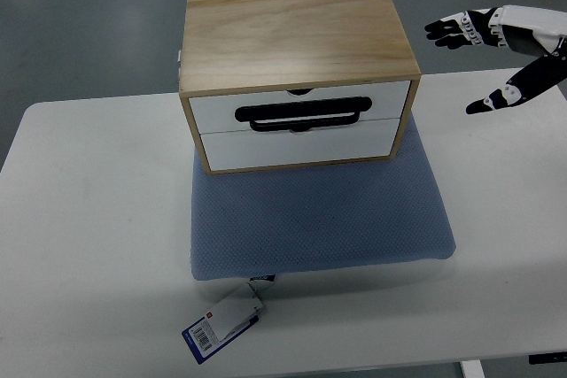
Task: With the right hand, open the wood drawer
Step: 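Move the right hand toward the upper white drawer's black handle, then hook the right hand fingers around the black bar handle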
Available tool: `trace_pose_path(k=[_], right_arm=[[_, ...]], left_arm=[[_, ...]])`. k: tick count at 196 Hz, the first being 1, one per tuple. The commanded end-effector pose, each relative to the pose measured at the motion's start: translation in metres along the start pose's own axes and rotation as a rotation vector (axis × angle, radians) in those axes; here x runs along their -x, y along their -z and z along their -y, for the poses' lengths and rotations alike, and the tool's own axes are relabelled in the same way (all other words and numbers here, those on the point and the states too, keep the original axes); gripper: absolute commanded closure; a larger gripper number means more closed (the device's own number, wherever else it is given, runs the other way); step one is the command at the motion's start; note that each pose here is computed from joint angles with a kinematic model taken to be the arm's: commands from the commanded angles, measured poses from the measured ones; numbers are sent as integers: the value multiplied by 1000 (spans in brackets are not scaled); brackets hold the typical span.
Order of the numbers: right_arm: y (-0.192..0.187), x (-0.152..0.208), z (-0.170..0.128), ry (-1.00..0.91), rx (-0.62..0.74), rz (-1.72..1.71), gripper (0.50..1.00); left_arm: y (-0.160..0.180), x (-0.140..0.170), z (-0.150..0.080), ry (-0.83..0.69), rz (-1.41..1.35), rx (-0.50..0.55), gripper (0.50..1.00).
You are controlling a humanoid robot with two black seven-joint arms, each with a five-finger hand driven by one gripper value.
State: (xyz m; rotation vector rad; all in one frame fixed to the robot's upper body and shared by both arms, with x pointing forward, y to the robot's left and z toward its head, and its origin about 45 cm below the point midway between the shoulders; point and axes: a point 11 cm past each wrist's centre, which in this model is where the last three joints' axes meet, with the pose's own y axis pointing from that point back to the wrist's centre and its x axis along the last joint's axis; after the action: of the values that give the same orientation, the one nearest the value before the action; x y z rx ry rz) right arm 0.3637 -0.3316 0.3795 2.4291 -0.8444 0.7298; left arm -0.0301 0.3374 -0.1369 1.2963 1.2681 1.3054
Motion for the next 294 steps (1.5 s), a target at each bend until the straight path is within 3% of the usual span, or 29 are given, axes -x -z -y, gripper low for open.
trace_pose_path(k=[1,100,179,294], right_arm=[[3,1,10,13,11,-11,572],[34,29,74,102,-77,-45,572],[76,45,89,152,-206,-74,572],[45,94,120,252,-45,-133,581]], left_arm=[[0,0,0,0,-1,0,500],[0,0,0,0,1,0,500],[0,0,0,0,-1,0,500],[0,0,0,0,1,0,500]])
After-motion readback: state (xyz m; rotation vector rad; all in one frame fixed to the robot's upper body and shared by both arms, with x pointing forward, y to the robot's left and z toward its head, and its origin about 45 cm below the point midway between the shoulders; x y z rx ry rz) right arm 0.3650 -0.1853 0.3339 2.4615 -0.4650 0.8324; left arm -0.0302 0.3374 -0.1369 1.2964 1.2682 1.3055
